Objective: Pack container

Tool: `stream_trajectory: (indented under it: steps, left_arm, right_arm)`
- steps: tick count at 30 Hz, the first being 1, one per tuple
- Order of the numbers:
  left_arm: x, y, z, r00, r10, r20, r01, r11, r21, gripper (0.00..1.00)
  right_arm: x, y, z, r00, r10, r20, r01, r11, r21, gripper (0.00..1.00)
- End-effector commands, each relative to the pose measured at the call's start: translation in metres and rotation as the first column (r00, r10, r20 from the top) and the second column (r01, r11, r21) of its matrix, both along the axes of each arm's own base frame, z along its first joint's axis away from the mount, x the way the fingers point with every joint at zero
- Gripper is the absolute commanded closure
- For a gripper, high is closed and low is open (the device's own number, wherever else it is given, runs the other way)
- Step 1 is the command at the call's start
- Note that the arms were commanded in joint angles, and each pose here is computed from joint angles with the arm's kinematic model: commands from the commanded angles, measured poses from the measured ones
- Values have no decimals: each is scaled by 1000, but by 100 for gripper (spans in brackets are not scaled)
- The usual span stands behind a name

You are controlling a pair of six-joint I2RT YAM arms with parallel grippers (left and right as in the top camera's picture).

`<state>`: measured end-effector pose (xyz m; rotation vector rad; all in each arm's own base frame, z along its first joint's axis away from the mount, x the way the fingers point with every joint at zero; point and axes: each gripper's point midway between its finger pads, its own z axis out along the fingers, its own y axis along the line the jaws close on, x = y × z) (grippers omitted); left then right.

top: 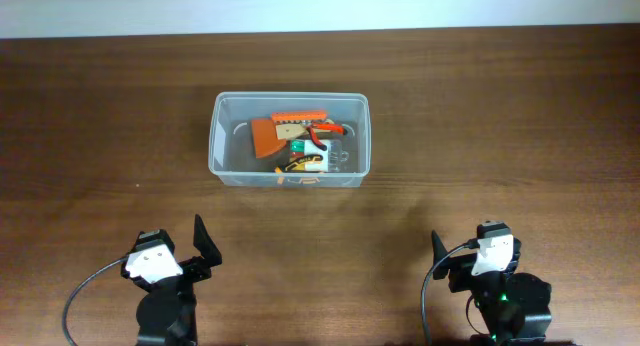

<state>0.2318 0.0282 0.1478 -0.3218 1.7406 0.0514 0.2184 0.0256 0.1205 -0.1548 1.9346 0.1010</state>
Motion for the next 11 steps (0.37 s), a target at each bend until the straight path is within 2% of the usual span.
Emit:
stream_trajectory:
  steps: [1, 11]
  left_arm:
    - [0, 0, -1, 1000, -2, -2, 2, 1000, 9, 1]
    - [0, 0, -1, 1000, -2, -2, 2, 1000, 9, 1]
  right_arm:
    - [0, 1, 0, 1000, 4, 7, -4, 1000, 10, 2]
    - [0, 1, 0, 1000, 4, 7, -4, 1000, 10, 2]
